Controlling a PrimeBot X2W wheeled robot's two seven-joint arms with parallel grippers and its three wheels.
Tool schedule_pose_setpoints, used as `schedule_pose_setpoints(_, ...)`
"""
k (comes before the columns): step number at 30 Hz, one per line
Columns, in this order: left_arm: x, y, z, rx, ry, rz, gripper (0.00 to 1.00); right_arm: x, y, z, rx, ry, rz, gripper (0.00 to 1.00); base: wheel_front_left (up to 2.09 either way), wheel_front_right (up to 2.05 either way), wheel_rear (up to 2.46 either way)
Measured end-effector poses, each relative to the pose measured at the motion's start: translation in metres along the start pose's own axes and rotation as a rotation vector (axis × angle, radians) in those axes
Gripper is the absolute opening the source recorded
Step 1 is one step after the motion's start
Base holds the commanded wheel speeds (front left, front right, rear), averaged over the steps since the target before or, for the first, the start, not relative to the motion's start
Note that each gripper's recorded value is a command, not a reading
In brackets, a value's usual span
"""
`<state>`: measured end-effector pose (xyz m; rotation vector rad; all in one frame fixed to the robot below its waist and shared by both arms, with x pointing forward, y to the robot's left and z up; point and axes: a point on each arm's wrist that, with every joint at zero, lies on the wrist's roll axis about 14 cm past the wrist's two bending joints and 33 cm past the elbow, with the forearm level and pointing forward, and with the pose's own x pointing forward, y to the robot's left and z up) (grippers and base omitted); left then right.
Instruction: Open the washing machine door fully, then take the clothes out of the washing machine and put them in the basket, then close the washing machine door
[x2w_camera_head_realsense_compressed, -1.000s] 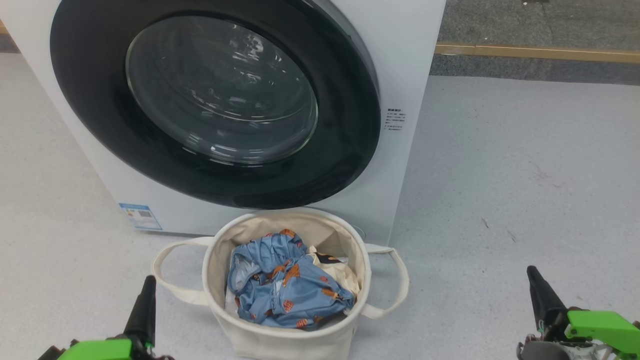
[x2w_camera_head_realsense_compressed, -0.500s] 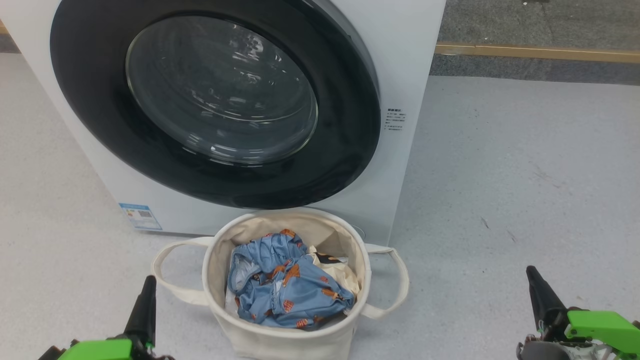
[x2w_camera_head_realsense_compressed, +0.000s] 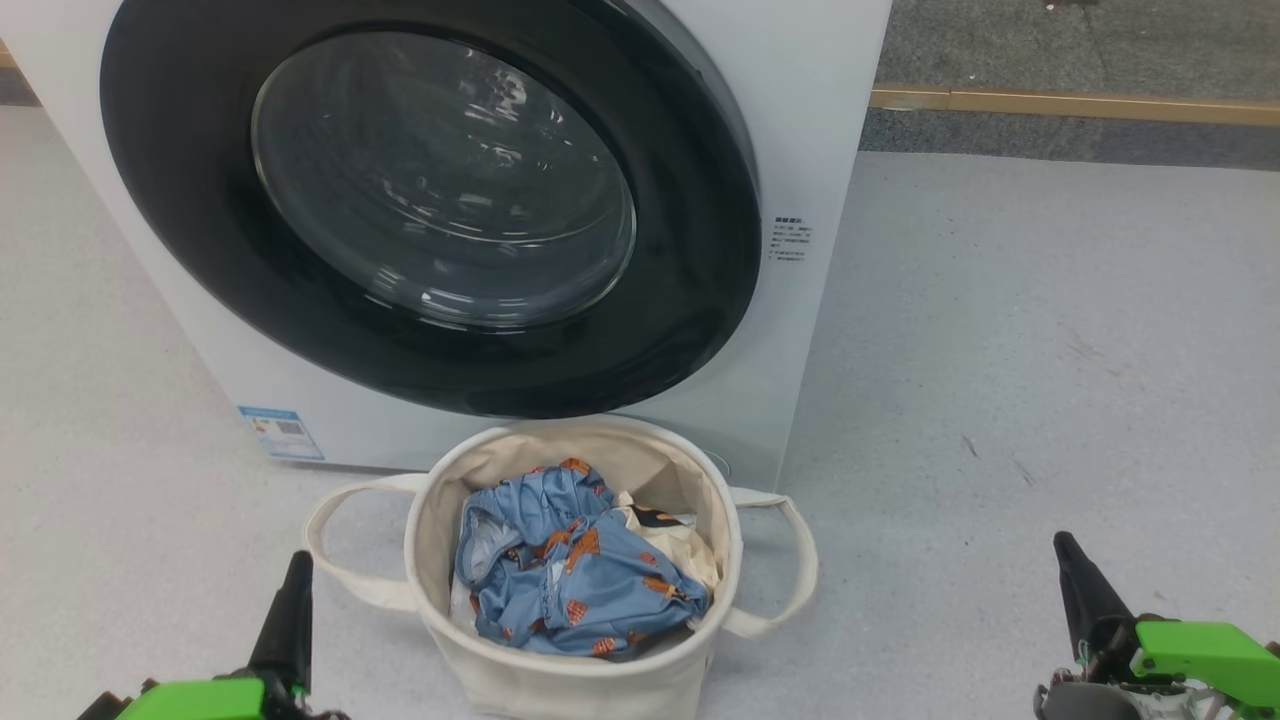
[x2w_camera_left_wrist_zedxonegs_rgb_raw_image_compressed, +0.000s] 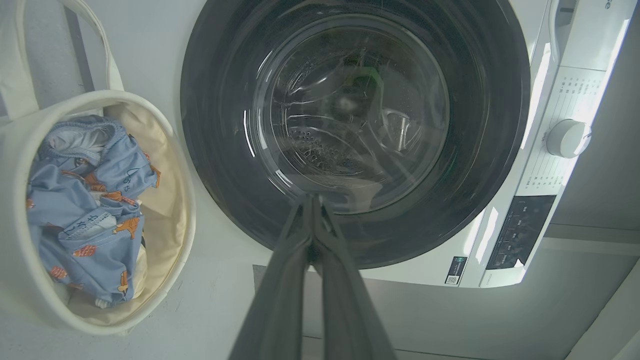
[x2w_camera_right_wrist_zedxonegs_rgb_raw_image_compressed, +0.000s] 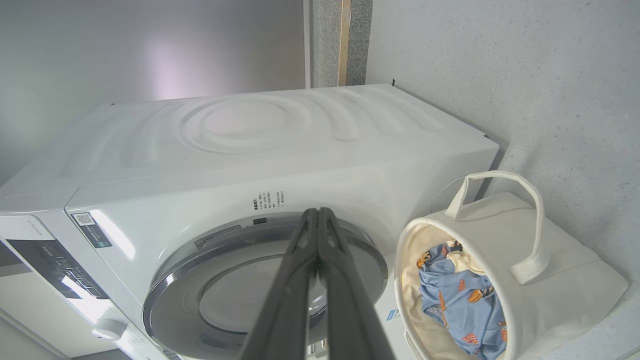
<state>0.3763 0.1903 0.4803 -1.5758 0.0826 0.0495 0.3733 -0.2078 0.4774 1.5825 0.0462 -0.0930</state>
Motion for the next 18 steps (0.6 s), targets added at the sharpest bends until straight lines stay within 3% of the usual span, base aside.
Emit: schedule_pose_setpoints(18, 0.0000, 0.0000, 0.0000, 0.000, 0.000, 0.000, 0.00, 0.0000, 0.0000, 0.0000, 0.000, 0.000, 0.000, 0.00, 0.00, 0.00, 0.00)
